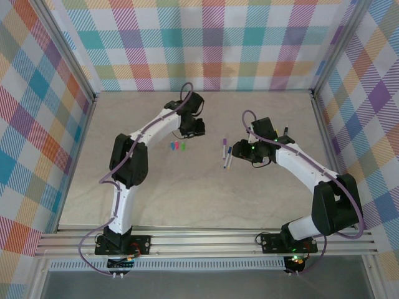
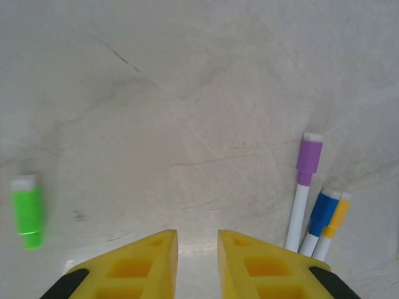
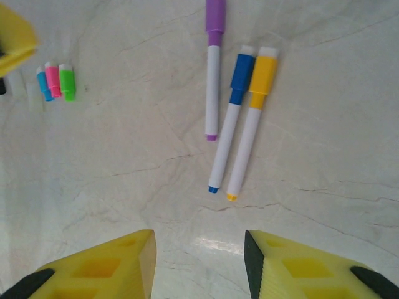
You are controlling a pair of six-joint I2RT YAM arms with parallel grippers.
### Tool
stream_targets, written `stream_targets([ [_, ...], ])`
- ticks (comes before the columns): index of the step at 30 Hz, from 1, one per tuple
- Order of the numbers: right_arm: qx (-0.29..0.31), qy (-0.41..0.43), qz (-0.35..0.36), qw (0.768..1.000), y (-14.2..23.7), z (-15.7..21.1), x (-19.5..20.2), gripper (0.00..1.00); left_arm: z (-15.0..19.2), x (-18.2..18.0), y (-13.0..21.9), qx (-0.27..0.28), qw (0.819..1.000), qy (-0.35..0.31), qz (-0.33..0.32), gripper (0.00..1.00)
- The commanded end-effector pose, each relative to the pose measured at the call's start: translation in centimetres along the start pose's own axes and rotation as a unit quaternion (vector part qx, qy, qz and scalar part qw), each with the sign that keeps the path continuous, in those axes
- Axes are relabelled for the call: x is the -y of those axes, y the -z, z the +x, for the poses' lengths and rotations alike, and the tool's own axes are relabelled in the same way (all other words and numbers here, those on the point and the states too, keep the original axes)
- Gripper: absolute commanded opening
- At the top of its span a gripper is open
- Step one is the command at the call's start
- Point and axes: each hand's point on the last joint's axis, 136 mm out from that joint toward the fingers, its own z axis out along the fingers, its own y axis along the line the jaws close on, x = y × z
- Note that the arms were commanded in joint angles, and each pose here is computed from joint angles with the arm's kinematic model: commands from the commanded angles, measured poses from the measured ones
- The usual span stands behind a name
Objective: Open the pen caps
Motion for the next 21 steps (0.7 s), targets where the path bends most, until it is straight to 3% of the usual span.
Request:
stream_targets([
  [1, 0.002, 0.001, -0.008, 1.000, -0.2, -0.2, -0.5, 0.43, 0.2, 1.7, -0.9, -0.003, 1.000, -0.005, 0.006, 0.24],
  [12, 0.000, 0.000, -0.007, 1.000, -0.1, 0.5, -0.1, 0.44, 1.5, 3.2, -3.1, -0.004, 0.998, -0.041, -0.039, 0.23],
  [21, 0.004, 0.003, 0.001, 1.000, 0.6, 1.0, 0.3, 0.49, 2.4, 5.2, -4.7, -0.006, 0.997, -0.064, -0.035, 0.24],
])
